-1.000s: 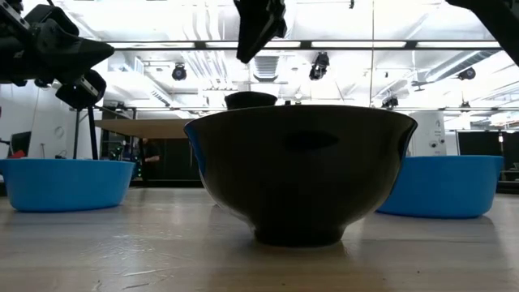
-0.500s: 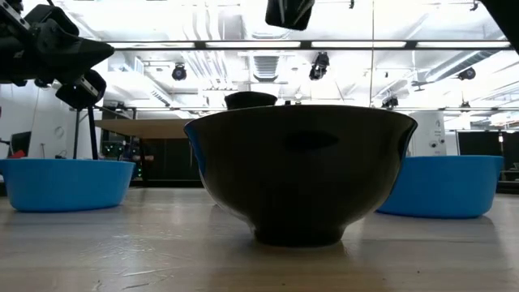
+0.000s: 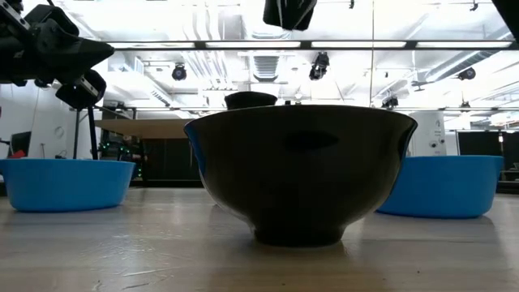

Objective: Pick & Place Mini bowls
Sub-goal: Stack the right white patterned bowl on top of the white patterned bowl on the shelf

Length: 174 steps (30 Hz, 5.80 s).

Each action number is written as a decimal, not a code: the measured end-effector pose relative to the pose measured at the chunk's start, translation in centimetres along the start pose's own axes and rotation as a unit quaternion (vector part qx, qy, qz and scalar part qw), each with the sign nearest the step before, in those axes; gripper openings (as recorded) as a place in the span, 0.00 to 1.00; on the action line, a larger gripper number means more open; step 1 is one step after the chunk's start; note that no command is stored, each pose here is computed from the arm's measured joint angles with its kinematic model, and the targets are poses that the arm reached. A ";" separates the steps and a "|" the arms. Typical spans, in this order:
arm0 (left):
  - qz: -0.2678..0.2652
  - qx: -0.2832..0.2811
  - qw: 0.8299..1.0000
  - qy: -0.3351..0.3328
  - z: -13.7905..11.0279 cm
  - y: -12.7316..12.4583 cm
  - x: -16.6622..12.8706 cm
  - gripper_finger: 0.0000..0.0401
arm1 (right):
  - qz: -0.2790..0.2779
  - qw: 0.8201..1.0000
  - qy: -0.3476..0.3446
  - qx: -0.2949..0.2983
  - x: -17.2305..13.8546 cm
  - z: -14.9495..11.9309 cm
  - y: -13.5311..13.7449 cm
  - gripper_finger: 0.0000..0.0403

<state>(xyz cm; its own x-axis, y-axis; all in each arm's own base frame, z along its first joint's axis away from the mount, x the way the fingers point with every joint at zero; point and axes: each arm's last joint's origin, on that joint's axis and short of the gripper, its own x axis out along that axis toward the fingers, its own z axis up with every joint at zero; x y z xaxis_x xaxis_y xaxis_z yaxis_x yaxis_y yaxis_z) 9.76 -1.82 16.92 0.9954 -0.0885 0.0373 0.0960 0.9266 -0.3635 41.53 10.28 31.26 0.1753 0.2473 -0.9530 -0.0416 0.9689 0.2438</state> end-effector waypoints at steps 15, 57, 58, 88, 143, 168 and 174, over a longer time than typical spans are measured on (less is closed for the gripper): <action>0.000 0.000 1.000 0.000 0.0 0.0 0.0 0.00 | 0.000 0.999 0.030 0.020 4.5 -1.0 2.3 0.42; 0.000 0.000 1.000 0.000 0.0 0.0 0.0 0.00 | -0.010 0.982 -0.024 0.186 10.4 -1.1 1.6 0.29; 0.000 0.000 1.000 0.000 0.0 0.0 0.0 0.00 | -0.015 0.982 -0.031 0.185 10.2 -0.9 1.7 0.29; 0.000 0.000 1.000 0.000 0.0 0.0 0.0 0.00 | -0.033 0.981 -0.012 0.189 12.9 -2.2 0.6 0.23; 0.000 0.000 1.000 0.000 0.0 0.0 0.0 0.00 | 0.013 0.922 -0.092 0.375 -1.1 1.8 -1.5 0.03; 0.000 0.000 1.000 0.000 0.0 0.0 0.0 0.00 | 0.018 0.807 -0.242 0.538 -14.3 -1.7 -14.5 0.03; 0.000 0.000 1.000 0.001 0.0 0.0 0.0 0.00 | -0.007 0.777 -0.280 0.564 -16.7 -3.5 -18.5 0.03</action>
<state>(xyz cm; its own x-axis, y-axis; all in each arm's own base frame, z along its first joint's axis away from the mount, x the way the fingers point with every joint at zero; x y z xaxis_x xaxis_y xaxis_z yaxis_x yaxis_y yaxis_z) 9.76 -1.82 16.91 0.9954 -0.0882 0.0361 0.0953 0.9268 -0.3631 35.94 -11.79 42.07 0.5818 -0.1083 -0.8061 0.7967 0.2752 0.5381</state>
